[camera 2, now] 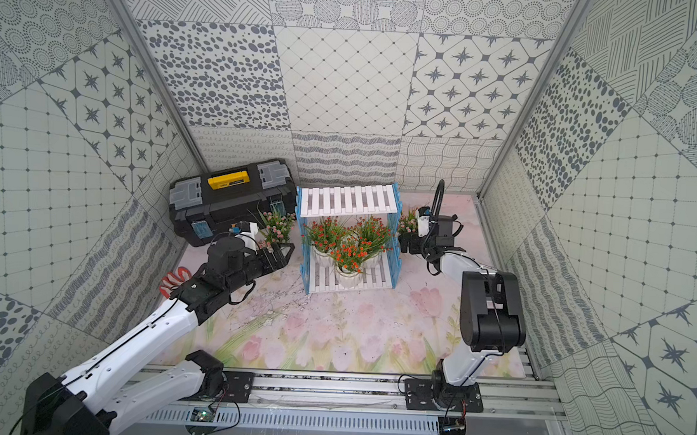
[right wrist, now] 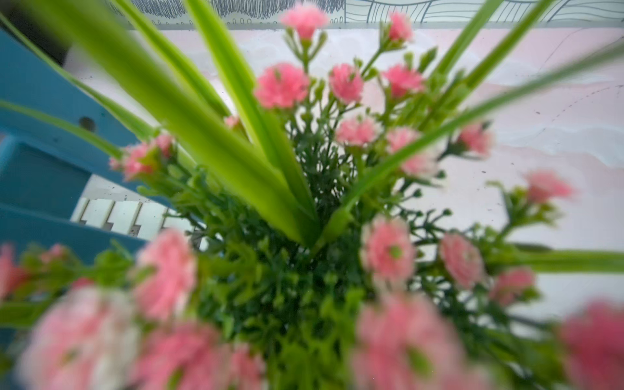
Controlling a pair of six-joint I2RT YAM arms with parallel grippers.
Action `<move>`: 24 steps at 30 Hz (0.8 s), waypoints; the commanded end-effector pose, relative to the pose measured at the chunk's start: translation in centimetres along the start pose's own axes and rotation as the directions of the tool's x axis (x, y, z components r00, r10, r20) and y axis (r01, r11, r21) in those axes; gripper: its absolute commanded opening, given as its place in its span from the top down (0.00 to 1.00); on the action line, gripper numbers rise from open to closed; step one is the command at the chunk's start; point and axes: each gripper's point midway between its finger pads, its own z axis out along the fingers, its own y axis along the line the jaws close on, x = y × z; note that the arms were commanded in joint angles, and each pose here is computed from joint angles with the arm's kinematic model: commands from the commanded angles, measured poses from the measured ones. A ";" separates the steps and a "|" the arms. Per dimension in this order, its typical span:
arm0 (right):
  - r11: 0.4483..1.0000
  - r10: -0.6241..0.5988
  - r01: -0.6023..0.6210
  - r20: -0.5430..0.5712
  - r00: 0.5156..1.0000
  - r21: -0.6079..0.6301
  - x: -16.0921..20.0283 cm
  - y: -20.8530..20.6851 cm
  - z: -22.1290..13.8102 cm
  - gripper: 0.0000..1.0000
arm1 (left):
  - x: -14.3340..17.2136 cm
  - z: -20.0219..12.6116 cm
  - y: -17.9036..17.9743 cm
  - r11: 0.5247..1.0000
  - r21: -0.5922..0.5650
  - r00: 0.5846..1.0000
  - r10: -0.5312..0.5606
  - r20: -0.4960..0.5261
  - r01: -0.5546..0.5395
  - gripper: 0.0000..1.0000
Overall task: Place the baby's breath potted plants on the rack by color
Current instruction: Pick up the baby's breath potted plant from the center of the board.
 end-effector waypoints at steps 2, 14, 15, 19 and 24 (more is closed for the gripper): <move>1.000 -0.027 0.027 -0.010 1.000 -0.017 -0.1 0.1 0.4 0.02 | -1.3 0.1 -1.4 0.998 0.050 0.999 0.026 0.038 -0.028 0.03; 1.000 -0.020 0.019 -0.051 0.998 -0.023 -0.1 0.1 1.2 0.02 | -1.5 0.2 -1.6 0.998 0.058 0.999 0.023 0.046 -0.026 0.03; 0.999 -0.020 0.018 -0.058 0.998 -0.030 -0.1 0.2 1.2 0.02 | -1.5 0.2 -1.6 0.998 0.058 0.999 0.020 0.046 -0.023 0.03; 1.000 -0.024 0.022 -0.072 0.997 -0.022 -0.3 0.2 1.4 0.02 | -1.5 0.3 -1.6 0.998 0.060 0.999 0.016 0.046 -0.019 0.03; 0.999 -0.034 0.032 -0.088 0.995 -0.024 -0.6 0.5 1.6 0.02 | -1.6 0.4 -1.7 0.998 0.064 0.999 0.015 0.048 -0.018 0.03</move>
